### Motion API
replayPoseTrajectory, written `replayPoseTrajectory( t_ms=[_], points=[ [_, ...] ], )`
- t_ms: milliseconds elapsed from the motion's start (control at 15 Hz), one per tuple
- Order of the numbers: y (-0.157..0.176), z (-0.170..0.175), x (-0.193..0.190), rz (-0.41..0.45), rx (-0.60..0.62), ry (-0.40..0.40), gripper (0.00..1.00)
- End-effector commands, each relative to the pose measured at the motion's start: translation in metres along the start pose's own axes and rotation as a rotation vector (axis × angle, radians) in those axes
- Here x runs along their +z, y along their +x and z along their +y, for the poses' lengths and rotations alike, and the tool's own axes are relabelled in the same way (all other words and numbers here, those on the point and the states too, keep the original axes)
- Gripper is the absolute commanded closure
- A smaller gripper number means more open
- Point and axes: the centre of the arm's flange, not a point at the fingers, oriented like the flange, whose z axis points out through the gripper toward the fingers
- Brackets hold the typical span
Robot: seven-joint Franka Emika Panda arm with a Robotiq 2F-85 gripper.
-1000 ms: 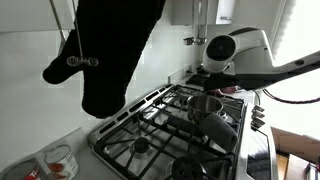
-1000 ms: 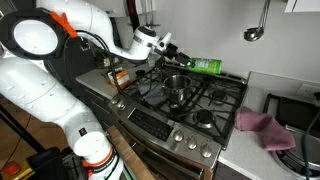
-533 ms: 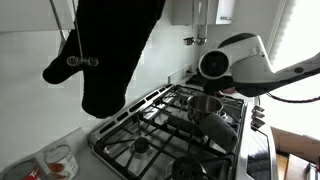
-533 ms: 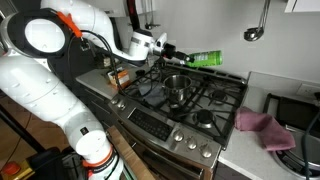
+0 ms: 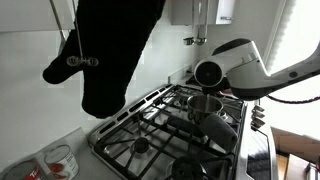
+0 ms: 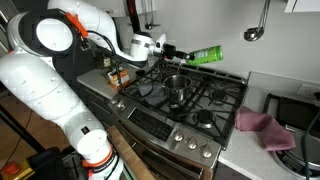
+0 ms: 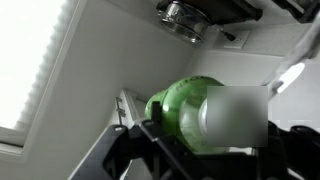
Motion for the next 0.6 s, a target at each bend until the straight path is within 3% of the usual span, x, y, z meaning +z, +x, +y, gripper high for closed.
replayPoseTrajectory(
  t_ms=[0,333,533],
  points=[
    [-0.004,-0.004,0.003,-0.016,0.030,-0.004,0.55],
    [-0.003,0.001,0.010,-0.095,0.076,0.012,0.55],
    [0.000,0.005,0.017,-0.203,0.144,0.044,0.55]
  ],
)
